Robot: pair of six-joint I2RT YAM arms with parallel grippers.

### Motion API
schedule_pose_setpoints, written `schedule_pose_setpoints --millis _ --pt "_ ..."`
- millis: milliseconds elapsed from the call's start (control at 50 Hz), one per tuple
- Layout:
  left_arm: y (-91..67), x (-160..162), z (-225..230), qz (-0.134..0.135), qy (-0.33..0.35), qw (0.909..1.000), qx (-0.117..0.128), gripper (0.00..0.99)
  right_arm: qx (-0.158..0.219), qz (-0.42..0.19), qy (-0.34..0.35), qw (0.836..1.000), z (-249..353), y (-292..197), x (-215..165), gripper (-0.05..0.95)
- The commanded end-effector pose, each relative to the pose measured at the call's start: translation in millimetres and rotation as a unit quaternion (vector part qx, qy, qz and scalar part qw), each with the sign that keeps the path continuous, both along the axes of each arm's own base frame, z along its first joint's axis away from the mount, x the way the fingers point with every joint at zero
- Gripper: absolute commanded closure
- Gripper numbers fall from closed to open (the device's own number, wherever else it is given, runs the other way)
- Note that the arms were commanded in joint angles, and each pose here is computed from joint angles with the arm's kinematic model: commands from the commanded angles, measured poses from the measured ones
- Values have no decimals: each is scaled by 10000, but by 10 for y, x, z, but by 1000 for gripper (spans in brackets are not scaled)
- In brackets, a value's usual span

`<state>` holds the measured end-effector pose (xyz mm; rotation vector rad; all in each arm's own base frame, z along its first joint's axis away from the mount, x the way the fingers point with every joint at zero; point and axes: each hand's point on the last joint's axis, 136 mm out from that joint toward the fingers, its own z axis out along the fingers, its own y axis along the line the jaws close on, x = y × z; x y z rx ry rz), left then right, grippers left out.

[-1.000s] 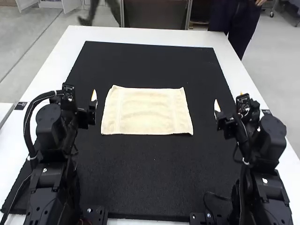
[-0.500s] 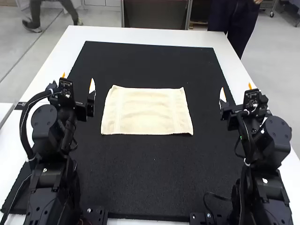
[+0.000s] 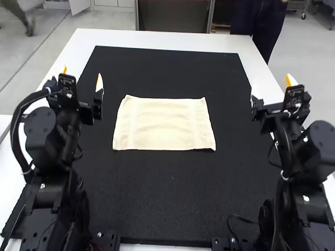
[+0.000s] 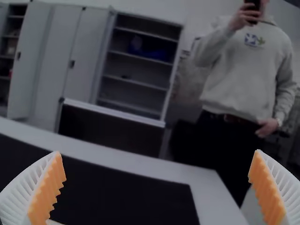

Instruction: Fold the towel.

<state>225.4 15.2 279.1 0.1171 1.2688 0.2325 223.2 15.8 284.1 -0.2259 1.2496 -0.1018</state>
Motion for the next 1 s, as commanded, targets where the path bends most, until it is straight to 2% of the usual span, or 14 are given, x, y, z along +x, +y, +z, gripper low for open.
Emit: schedule_pose_setpoints --millis 0,280,580,980 --pt "-31 -111 267 -54 -279 9996 7 38 132 51 -249 9996 246 -1 -107 -2" --pt "-27 -220 511 -5 -570 9984 27 38 120 57 -477 9988 507 9 -231 -2" --pt "-4 -227 659 60 -581 9983 4 38 453 229 -528 9973 708 28 -309 -2" --pt "36 -76 911 58 -472 9987 -200 38 710 300 -414 9962 1011 11 -159 -2"
